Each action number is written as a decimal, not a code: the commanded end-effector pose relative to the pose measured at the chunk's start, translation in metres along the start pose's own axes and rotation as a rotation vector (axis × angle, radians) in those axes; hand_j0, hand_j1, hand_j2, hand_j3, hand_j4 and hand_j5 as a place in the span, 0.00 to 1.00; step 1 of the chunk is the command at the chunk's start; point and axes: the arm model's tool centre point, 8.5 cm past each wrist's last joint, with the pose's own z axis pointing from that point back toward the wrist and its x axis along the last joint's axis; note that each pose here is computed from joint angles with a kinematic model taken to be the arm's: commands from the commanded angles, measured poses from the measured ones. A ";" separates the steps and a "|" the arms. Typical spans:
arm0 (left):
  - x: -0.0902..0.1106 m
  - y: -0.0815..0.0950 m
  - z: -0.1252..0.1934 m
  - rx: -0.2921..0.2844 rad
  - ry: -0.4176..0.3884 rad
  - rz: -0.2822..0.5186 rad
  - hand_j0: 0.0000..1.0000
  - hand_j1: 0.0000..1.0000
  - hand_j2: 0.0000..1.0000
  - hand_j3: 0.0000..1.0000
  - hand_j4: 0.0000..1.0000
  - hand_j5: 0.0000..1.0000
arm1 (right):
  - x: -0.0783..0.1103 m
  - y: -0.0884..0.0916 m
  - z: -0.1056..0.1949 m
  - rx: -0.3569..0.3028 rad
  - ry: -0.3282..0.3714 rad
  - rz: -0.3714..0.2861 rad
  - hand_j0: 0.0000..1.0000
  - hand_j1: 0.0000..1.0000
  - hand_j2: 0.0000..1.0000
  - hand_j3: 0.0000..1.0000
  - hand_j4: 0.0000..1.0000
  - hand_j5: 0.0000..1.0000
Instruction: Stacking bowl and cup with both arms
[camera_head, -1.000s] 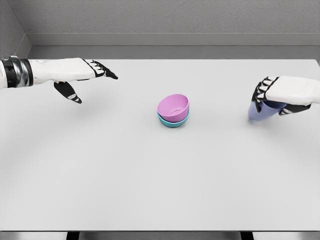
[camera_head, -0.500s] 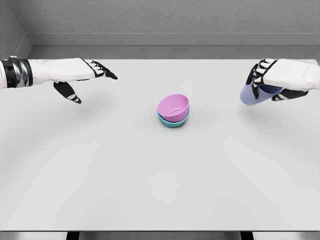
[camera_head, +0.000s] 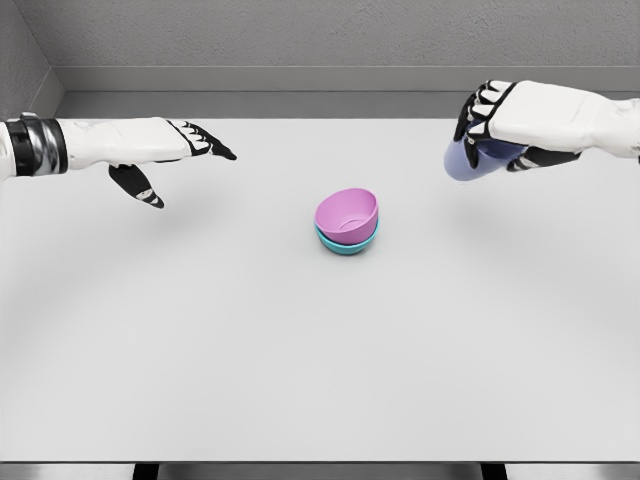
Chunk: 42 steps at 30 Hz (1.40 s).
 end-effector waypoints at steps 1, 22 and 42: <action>0.000 0.000 0.000 0.003 0.000 0.006 1.00 1.00 1.00 1.00 1.00 1.00 | 0.009 0.006 -0.014 0.004 -0.038 -0.015 0.37 0.37 0.37 0.37 0.37 0.37; 0.001 0.000 -0.001 0.002 -0.003 0.004 1.00 1.00 1.00 1.00 1.00 1.00 | 0.067 -0.049 -0.076 -0.085 -0.249 0.111 0.37 0.37 0.37 0.37 0.37 0.37; 0.001 -0.001 -0.001 -0.001 -0.002 0.003 1.00 1.00 1.00 1.00 1.00 1.00 | 0.080 -0.040 -0.098 -0.060 -0.298 0.103 0.37 0.37 0.37 0.37 0.37 0.37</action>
